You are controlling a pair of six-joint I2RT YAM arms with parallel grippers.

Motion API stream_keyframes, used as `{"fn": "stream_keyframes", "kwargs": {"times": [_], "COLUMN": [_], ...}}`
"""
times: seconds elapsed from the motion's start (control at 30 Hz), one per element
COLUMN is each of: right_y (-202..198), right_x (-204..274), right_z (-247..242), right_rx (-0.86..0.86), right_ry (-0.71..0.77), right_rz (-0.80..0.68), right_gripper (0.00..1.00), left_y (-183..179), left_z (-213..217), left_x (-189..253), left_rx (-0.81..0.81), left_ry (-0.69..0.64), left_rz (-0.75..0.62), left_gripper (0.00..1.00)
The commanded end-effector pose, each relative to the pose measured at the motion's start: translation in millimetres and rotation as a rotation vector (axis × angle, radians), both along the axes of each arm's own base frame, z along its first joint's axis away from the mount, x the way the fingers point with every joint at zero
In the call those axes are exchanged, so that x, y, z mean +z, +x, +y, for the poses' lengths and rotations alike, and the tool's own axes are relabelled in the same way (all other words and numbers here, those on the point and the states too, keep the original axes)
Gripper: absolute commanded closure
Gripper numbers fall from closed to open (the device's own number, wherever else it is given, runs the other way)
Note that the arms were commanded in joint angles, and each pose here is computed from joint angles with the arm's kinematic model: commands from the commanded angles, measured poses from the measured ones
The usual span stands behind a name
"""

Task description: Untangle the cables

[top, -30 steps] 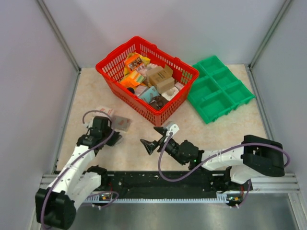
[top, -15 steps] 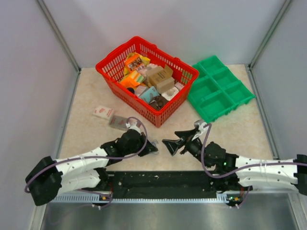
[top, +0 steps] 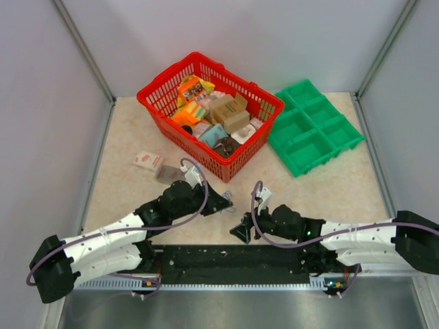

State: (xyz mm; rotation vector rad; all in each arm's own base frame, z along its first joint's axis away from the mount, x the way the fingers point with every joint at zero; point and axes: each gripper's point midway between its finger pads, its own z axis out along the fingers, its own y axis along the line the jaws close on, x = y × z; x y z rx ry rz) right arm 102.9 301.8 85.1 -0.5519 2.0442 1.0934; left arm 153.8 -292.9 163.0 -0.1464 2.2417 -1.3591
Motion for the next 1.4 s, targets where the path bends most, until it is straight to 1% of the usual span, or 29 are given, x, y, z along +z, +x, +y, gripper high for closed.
{"fn": "stream_keyframes", "kwargs": {"times": [0.0, 0.13, 0.2, 0.3, 0.37, 0.47, 0.6, 0.67, 0.73, 0.83, 0.9, 0.97, 1.0, 1.03, 1.07, 1.1, 1.13, 1.17, 1.23, 1.37], "right_y": [17.0, 22.0, 26.4, 37.8, 42.0, 51.1, 55.7, 54.3, 53.0, 49.5, 48.2, 49.5, 49.0, 49.4, 50.2, 51.9, 53.7, 53.8, 55.2, 48.0], "right_x": [40.9, 63.8, 70.4, 66.7, 70.9, 73.2, 79.6, 81.6, 83.9, 82.1, 78.3, 78.8, 80.0, 82.3, 81.5, 81.4, 82.4, 82.5, 80.8, 78.6], "right_z": [16.3, 23.0, 24.6, 26.0, 29.3, 30.1, 29.6, 32.6, 35.0, 41.8, 42.4, 39.5, 38.6, 37.0, 34.5, 31.0, 27.3, 22.8, 13.8, 4.5], "right_rx": [0.015, 0.022, 0.006, -0.045, -0.062, -0.109, -0.129, -0.105, -0.093, -0.062, -0.059, -0.077, -0.080, -0.087, -0.095, -0.109, -0.130, -0.143, -0.174, -0.178], "right_ry": [0.126, 0.196, 0.223, 0.205, 0.218, 0.227, 0.237, 0.231, 0.239, 0.240, 0.249, 0.270, 0.277, 0.281, 0.270, 0.261, 0.258, 0.257, 0.251, 0.281], "right_rz": [-0.192, -0.289, -0.319, -0.336, -0.351, -0.361, -0.392, -0.417, -0.427, -0.415, -0.399, -0.395, -0.395, -0.395, -0.394, -0.389, -0.380, -0.375, -0.358, -0.308], "right_gripper": [0.28, 0.30, 0.35, 0.39, 0.42, 0.49, 0.52, 0.53, 0.62, 0.81, 1.00, 1.00, 1.00, 1.00, 1.00, 1.00, 1.00, 1.00, 1.00, 1.00], "left_y": [-1.4, -2.1, 0.0, 0.9, 1.1, 0.8, -0.5, 0.1, 0.3, 0.7, 1.1, 2.1, 3.1, 2.5, 7.7, 10.1, 12.5, 15.3, 22.7, 37.4], "left_z": [8.8, 15.9, 19.0, 22.0, 23.0, 22.9, 22.4, 22.6, 22.7, 21.9, 22.1, 23.3, 24.4, 25.8, 32.1, 36.7, 42.6, 50.0, 66.5, 96.2], "left_x": [4.4, 15.3, 18.1, 20.5, 19.3, 15.4, 11.4, 10.5, 9.3, 13.3, 17.0, 18.7, 18.6, 17.3, 14.5, 11.5, 9.6, 5.5, 2.4, -13.1], "left_rx": [0.027, 0.048, 0.064, 0.074, 0.079, 0.078, 0.070, 0.073, 0.075, 0.072, 0.072, 0.075, 0.080, 0.080, 0.119, 0.143, 0.170, 0.206, 0.284, 0.433], "left_ry": [-0.029, -0.053, -0.053, -0.052, -0.051, -0.047, -0.042, -0.041, -0.039, -0.048, -0.048, -0.040, -0.034, -0.024, 0.007, 0.027, 0.047, 0.072, 0.102, 0.161], "left_rz": [-0.029, -0.061, -0.072, -0.087, -0.086, -0.081, -0.076, -0.076, -0.076, -0.085, -0.095, -0.106, -0.110, -0.109, -0.110, -0.108, -0.109, -0.100, -0.103, -0.098], "left_gripper": [1.00, 1.00, 1.00, 1.00, 1.00, 1.00, 1.00, 1.00, 1.00, 1.00, 1.00, 1.00, 0.98, 0.88, 0.68, 0.52, 0.40, 0.36, 0.35, 0.50]}}
